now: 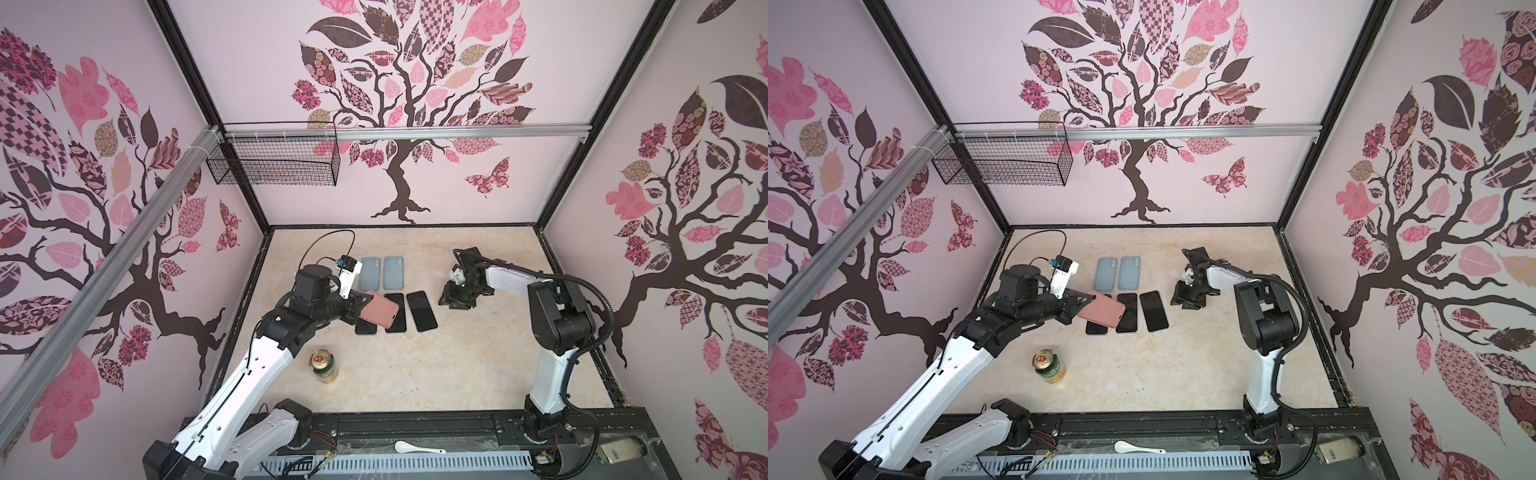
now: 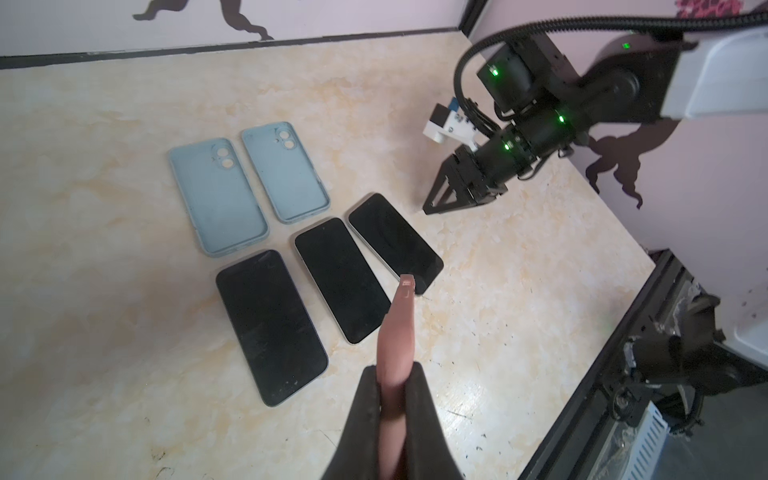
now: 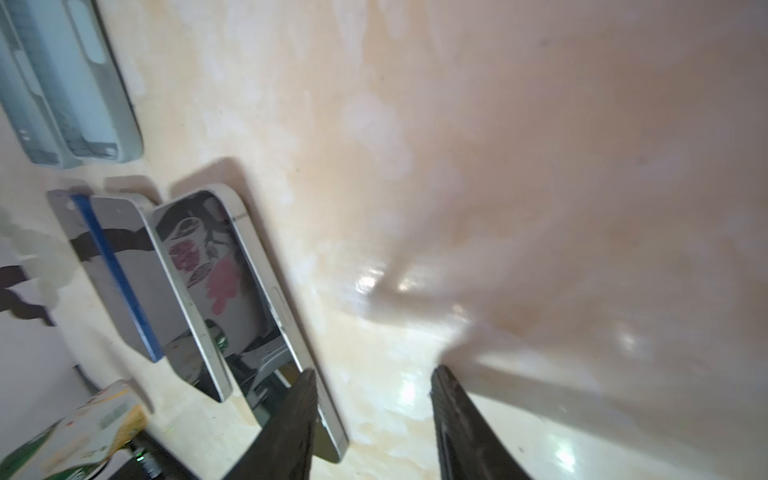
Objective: Take the phone out of the phone case
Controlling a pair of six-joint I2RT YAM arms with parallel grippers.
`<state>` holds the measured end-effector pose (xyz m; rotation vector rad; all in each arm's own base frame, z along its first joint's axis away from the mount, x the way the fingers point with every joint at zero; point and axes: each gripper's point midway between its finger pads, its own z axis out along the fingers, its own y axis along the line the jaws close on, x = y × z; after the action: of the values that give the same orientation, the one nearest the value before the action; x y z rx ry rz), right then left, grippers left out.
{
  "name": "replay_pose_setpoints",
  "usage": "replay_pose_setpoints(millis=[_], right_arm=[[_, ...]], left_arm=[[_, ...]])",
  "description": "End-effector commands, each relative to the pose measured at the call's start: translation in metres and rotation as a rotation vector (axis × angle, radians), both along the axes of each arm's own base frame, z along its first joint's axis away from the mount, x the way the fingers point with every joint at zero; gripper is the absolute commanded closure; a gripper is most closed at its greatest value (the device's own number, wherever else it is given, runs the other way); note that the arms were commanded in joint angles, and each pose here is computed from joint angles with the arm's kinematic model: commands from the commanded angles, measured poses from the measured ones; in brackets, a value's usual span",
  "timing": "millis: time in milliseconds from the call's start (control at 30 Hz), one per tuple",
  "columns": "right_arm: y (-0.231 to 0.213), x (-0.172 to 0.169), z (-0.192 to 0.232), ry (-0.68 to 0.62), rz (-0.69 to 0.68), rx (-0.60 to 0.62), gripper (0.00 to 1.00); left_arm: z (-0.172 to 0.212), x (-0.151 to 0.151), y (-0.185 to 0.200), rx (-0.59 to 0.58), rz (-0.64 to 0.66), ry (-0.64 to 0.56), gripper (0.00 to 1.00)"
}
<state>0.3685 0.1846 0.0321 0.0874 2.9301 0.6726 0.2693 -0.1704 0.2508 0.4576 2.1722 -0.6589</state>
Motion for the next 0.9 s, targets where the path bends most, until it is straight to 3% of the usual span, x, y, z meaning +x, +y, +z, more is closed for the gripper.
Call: replay_pose_setpoints(millis=[0, 233, 467, 867], right_arm=[[0.009, 0.006, 0.026, -0.171, 0.023, -0.140, 0.44], [0.053, 0.002, 0.034, -0.254, 0.113, -0.192, 0.19], [0.080, 0.001, 0.021, -0.243, 0.185, -0.277, 0.11], [0.081, 0.000, -0.002, -0.174, 0.220, -0.328, 0.10]], left_arm=[[-0.001, 0.010, 0.018, -0.119, 0.097, 0.022, 1.00], [-0.001, 0.022, 0.078, -0.357, 0.305, 0.054, 1.00], [-0.005, 0.022, 0.094, -0.397, 0.343, 0.063, 1.00], [-0.006, 0.022, 0.095, -0.400, 0.349, 0.058, 1.00]])
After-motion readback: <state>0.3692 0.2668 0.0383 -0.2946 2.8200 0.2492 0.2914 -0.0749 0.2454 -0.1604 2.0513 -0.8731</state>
